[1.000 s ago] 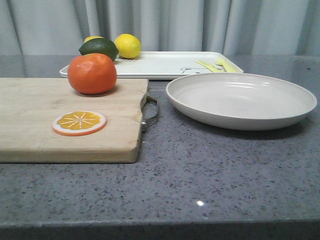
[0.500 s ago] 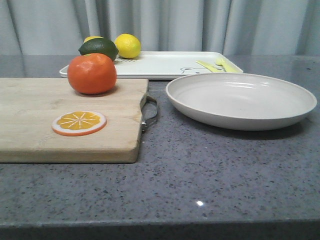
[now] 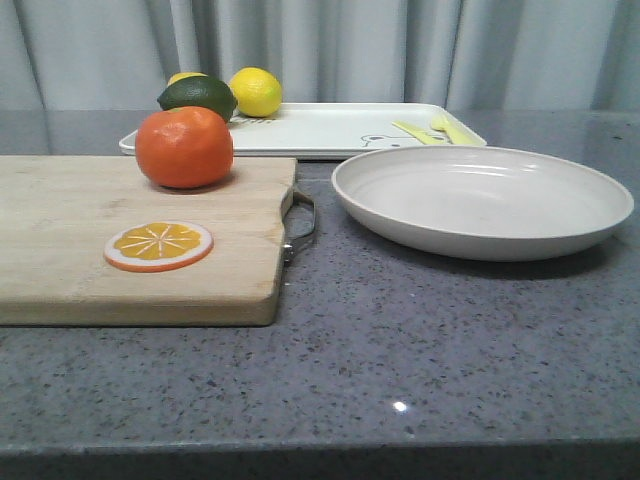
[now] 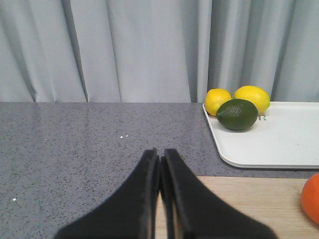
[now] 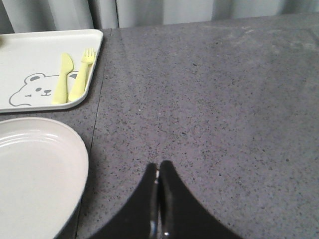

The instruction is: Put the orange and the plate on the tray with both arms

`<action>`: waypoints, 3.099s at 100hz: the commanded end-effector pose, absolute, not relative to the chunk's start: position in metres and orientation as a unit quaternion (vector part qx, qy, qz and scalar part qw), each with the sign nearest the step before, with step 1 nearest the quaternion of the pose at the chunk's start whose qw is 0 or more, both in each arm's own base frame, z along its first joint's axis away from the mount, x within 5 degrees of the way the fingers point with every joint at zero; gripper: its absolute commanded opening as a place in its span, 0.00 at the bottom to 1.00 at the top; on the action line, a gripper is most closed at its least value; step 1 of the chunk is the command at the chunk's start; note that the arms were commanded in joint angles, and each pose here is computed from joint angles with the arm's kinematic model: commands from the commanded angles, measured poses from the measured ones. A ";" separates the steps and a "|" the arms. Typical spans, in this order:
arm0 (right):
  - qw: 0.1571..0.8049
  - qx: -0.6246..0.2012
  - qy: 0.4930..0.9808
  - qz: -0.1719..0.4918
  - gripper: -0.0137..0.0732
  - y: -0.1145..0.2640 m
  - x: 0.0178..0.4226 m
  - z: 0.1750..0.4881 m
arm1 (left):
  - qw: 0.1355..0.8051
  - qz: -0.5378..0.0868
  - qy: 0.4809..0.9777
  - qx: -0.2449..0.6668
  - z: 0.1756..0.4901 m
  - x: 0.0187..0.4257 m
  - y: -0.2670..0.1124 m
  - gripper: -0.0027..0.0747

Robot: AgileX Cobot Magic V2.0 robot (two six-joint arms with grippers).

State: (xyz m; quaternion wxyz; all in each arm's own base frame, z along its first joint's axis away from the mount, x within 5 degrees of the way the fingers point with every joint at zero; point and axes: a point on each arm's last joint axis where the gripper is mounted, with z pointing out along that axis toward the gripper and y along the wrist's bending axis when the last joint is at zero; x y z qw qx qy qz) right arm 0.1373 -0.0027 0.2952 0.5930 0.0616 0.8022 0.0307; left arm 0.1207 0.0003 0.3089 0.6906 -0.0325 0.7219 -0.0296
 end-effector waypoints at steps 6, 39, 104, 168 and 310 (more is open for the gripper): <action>0.653 0.052 0.755 0.031 0.08 -0.003 0.141 0.318 | 0.708 -0.035 0.704 -0.039 0.333 0.133 0.001 0.10; 0.643 0.053 0.764 0.030 0.08 -0.003 0.141 0.315 | 0.684 -0.063 0.727 -0.009 0.346 0.167 -0.013 0.64; 0.651 0.052 0.757 0.031 0.08 -0.003 0.141 0.317 | 0.482 -0.172 0.852 0.111 0.362 0.265 -0.114 0.80; 0.652 0.052 0.756 0.031 0.08 -0.003 0.141 0.317 | 0.344 -0.171 0.912 0.142 0.326 0.326 -0.161 0.80; 0.652 0.052 0.756 0.031 0.08 -0.003 0.141 0.317 | 0.352 -0.252 0.846 0.312 0.355 0.292 -0.313 0.51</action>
